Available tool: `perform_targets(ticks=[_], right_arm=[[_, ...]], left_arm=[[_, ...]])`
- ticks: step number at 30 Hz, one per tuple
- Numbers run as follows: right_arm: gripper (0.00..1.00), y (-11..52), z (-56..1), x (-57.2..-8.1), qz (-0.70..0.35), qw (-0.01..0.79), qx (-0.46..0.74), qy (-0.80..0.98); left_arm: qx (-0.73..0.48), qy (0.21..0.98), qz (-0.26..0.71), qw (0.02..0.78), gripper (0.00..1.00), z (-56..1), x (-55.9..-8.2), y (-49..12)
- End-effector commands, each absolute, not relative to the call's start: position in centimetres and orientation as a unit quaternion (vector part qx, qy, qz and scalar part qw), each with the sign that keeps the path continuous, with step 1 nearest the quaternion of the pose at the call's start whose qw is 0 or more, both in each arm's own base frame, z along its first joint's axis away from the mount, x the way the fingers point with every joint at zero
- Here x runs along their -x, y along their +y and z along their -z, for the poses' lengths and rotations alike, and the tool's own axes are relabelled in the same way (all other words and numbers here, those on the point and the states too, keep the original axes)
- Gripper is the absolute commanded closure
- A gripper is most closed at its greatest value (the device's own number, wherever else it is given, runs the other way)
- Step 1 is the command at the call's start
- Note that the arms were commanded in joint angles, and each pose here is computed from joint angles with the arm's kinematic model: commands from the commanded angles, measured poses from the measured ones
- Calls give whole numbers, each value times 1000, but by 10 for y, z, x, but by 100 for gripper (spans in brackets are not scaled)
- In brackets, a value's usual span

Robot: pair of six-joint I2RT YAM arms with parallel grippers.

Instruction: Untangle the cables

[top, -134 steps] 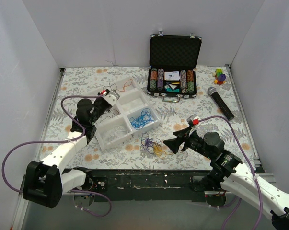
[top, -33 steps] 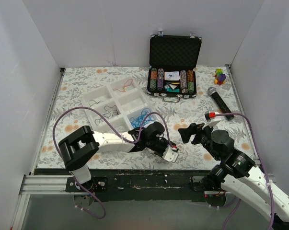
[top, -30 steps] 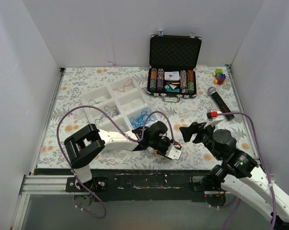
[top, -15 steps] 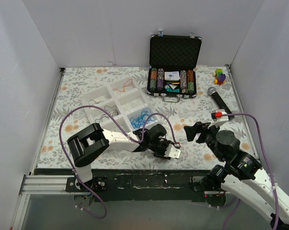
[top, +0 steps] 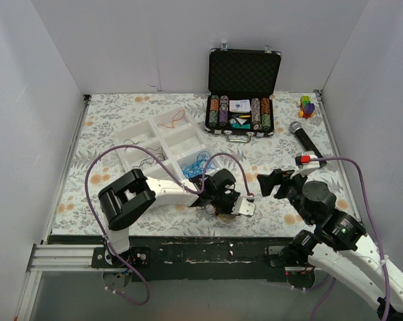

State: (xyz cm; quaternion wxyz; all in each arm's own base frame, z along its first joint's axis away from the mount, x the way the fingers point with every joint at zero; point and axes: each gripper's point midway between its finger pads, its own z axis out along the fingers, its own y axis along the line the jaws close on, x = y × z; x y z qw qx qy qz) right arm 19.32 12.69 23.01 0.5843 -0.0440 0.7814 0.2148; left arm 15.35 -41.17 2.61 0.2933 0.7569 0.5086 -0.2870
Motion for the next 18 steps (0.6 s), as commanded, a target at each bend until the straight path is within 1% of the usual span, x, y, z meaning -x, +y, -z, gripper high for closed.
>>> perform_targets(ticks=[1, 5, 9, 13, 14, 16, 18], right_arm=[[16, 121, -256, -197, -217, 609, 26, 762], [17, 116, -258, -197, -208, 612, 18, 763], [17, 112, -260, -198, -200, 615, 12, 763], [17, 110, -260, -199, -196, 616, 8, 763], [17, 110, -261, -199, -195, 616, 7, 763], [17, 111, -259, -200, -193, 614, 8, 766], [17, 113, -258, -201, -192, 609, 10, 769]], left_arm=[[-780, 509, 306, 197, 100, 0, -127, -382], [-781, 514, 304, 185, 100, 4, -126, -379], [-765, 517, 301, 238, 100, -23, -144, -398], [-729, 522, 307, 318, 100, -84, -176, -423], [-708, 534, 316, 337, 100, -103, -182, -427], [-675, 539, 334, 379, 100, -147, -194, -430], [-654, 532, 352, 407, 100, -186, -197, -425]])
